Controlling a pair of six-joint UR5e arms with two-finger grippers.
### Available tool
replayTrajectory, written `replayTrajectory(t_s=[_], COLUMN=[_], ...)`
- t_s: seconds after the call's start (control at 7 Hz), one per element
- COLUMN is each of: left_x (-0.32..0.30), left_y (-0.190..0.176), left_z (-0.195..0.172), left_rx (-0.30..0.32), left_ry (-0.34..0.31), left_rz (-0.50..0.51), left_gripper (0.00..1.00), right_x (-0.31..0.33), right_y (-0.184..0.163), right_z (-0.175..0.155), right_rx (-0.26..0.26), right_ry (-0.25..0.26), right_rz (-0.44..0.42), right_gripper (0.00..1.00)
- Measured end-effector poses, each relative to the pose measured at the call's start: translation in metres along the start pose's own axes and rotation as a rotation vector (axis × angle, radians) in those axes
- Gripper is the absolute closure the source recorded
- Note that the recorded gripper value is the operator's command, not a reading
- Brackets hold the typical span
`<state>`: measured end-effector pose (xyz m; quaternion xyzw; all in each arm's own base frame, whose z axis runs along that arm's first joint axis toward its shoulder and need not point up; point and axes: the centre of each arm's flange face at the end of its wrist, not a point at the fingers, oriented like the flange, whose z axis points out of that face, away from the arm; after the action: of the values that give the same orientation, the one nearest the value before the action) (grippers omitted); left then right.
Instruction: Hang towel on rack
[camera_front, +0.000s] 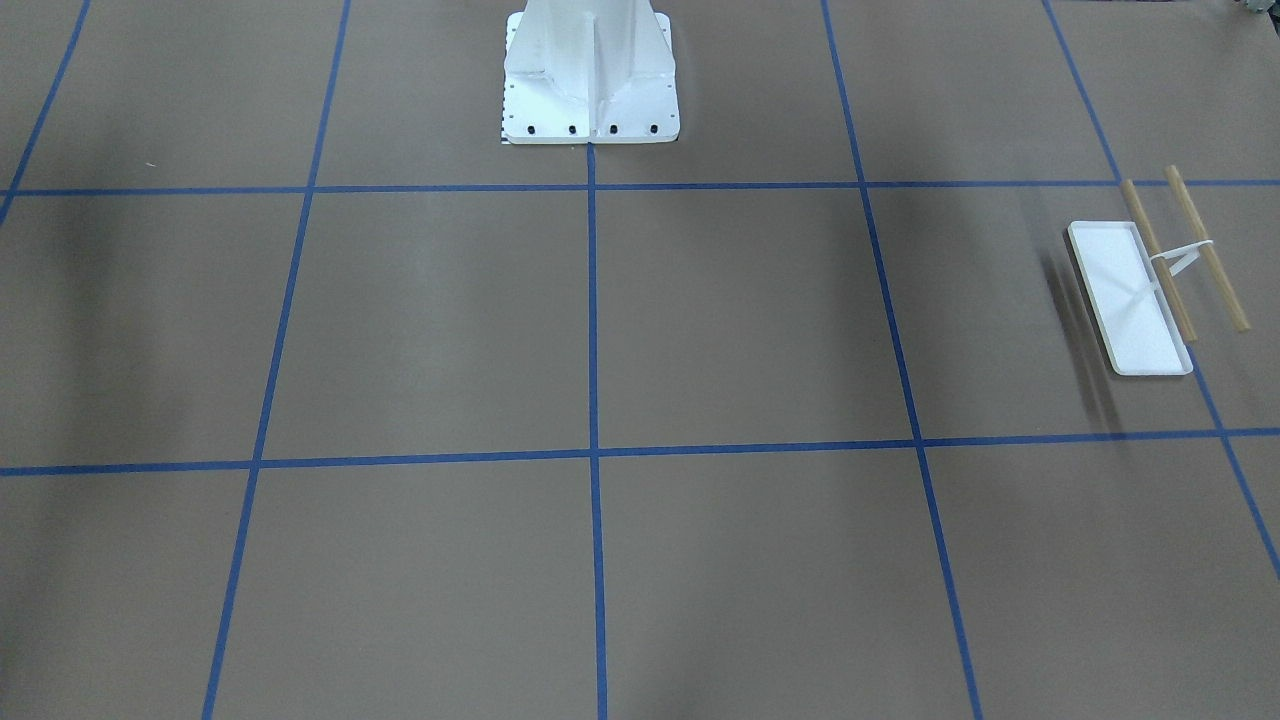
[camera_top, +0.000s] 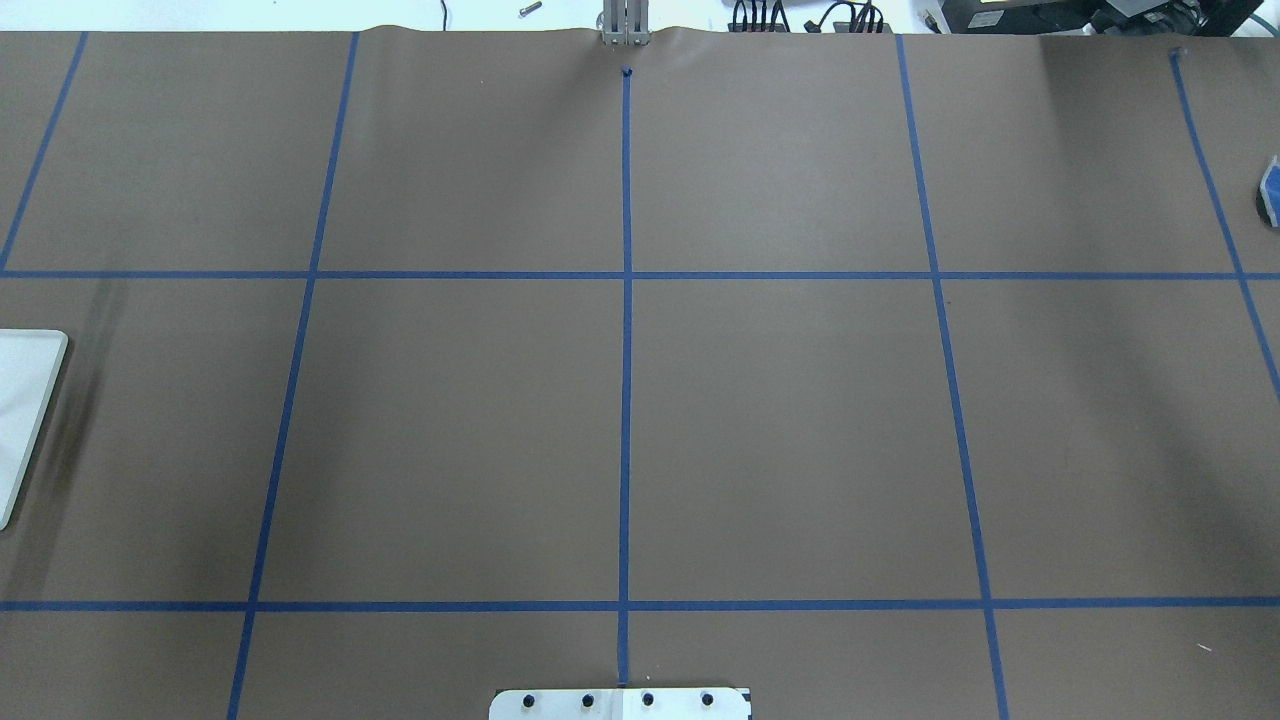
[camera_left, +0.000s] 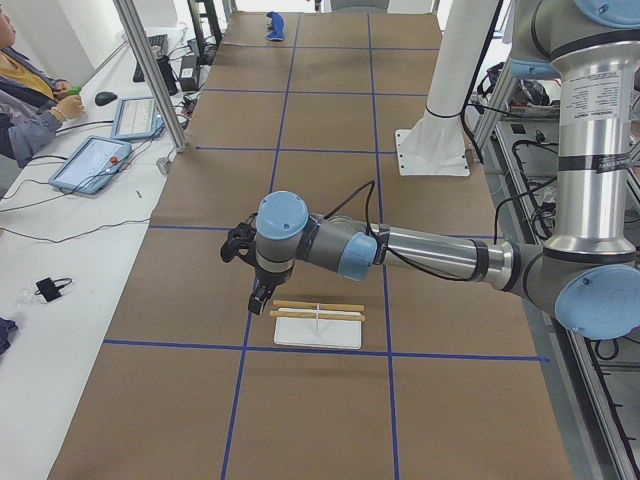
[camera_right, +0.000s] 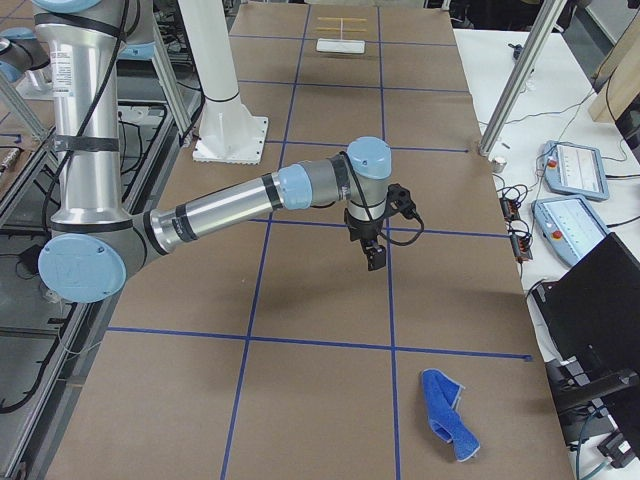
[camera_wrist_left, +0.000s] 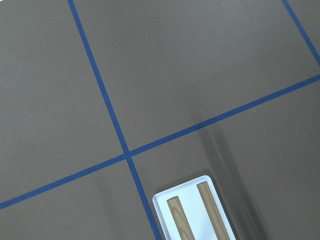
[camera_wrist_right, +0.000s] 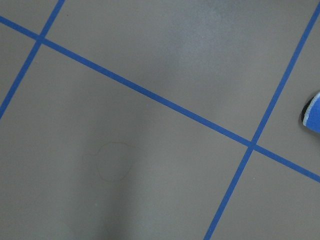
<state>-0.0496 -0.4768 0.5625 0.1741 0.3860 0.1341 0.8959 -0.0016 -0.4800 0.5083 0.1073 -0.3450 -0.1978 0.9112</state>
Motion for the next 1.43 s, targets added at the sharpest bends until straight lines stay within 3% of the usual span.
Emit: replayTrajectory(t_s=[0.86,1.0,1.43], left_x=[-0.003,-0.005,-0.017], left_y=[0.028,0.027,0.031], left_z=[0.004,0.004,0.0], left_rx=[-0.016,-0.017,-0.038], left_ry=[-0.001,-0.018,-0.157], left_rz=[-0.018,-0.019,-0.017], left_gripper=[0.02,0.02,0.02], right_x=[0.007,0.009,0.014], right_y=[-0.001,0.001,0.006], right_z=[0.004,0.007,0.015], right_rx=[-0.008,-0.013,-0.011], right_ry=[-0.002,-0.004,-0.006], right_rz=[0.015,0.02,0.023], right_gripper=[0.0,0.0,0.0])
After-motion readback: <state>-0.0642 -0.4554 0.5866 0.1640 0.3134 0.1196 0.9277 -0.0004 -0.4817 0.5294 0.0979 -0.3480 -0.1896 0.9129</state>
